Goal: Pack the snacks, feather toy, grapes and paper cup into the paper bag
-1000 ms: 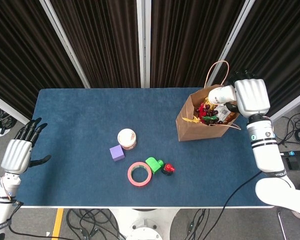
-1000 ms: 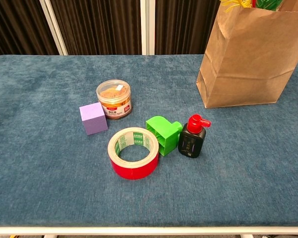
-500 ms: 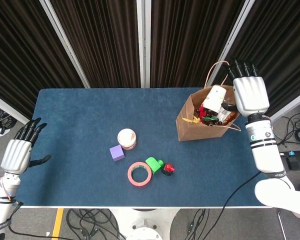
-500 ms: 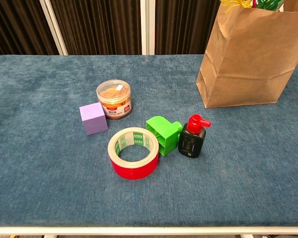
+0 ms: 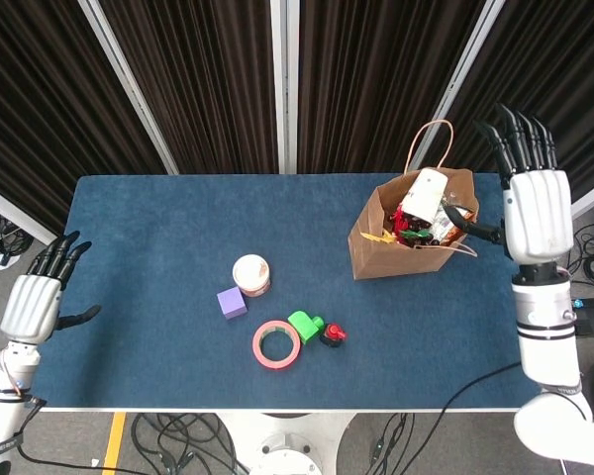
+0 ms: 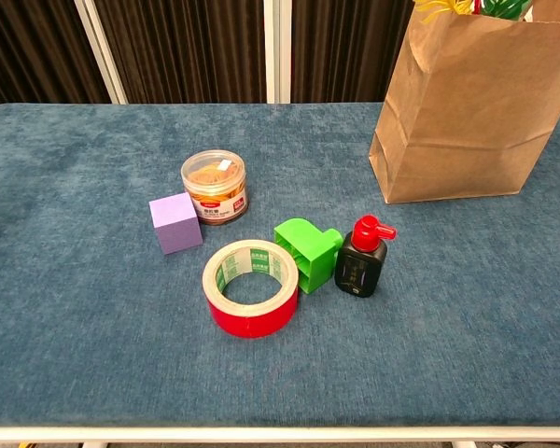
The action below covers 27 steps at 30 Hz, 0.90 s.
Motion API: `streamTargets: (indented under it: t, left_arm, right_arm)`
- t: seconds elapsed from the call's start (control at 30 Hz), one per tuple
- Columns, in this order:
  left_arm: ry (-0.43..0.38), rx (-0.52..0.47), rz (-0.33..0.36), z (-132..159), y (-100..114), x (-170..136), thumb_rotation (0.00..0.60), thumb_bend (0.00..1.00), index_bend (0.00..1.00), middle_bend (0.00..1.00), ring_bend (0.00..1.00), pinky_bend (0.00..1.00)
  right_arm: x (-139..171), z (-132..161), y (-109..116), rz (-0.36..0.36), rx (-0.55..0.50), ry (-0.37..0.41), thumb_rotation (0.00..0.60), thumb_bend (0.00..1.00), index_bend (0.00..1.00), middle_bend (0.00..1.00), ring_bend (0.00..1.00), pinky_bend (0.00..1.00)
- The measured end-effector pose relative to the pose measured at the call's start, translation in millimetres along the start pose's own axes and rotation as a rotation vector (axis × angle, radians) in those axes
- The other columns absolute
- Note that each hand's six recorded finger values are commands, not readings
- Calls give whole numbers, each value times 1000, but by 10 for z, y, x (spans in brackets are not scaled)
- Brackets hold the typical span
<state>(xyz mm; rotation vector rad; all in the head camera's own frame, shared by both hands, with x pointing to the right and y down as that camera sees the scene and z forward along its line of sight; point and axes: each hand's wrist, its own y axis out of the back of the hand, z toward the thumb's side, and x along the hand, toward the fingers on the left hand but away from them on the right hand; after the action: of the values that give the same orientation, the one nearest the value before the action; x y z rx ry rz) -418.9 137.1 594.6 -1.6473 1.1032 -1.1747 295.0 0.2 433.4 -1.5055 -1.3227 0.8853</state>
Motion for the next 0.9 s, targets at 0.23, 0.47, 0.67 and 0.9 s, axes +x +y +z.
streamTargets:
  t: [0.23, 0.47, 0.67, 0.9]
  left_arm:
    - [-4, -2, 2, 29, 3, -17, 600, 147, 161, 136, 52, 177]
    - [-6, 3, 12, 50, 37, -26, 600, 147, 161, 136, 52, 177]
    - [-23, 7, 8, 106, 9, -27, 600, 147, 161, 136, 52, 177]
    - [-50, 15, -1, 211, 1, -36, 600, 147, 161, 136, 52, 177]
  right_arm:
    - [666, -166, -17, 74, 71, 12, 600, 0, 122, 32, 0, 0]
    - [1455, -340, -139, 141, 174, 35, 600, 0, 122, 25, 0, 0]
    - [2155, -599, -404, 201, 251, -24, 600, 0, 122, 27, 0, 0]
    - [2545, -860, -753, 339, 274, -137, 600, 0, 122, 25, 0, 0]
